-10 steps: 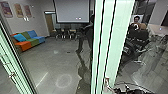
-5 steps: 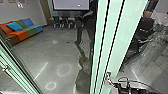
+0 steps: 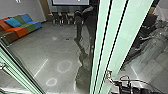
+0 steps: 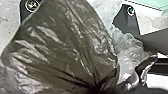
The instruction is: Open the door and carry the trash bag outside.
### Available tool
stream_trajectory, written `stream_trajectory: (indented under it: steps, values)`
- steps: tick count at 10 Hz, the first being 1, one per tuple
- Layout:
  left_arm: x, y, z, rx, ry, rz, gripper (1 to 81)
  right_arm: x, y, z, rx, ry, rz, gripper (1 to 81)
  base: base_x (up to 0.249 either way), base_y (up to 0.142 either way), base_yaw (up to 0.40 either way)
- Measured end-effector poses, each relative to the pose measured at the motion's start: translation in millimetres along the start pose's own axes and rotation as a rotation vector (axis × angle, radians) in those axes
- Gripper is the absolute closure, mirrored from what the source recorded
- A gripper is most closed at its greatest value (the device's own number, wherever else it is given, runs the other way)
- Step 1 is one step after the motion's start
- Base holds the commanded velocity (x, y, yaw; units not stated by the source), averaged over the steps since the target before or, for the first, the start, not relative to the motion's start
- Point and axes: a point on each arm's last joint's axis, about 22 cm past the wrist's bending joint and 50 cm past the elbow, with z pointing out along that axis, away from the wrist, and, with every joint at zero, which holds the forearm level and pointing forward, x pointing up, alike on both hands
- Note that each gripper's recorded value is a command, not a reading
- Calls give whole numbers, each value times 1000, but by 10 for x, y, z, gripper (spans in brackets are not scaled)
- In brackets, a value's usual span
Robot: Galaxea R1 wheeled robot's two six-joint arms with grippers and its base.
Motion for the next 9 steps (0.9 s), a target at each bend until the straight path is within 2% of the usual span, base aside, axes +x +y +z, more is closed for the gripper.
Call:
stream_trajectory:
  steps: [4,9]
  values:
    - [-8,-3,-2,0,-3,-1,811,1,10,-52,-31,18,33,10,0,0,0]
    - [-12,-33,-12,3,-6,-1,811,-9,8,-44,-25,11,40,10,0,0,0]
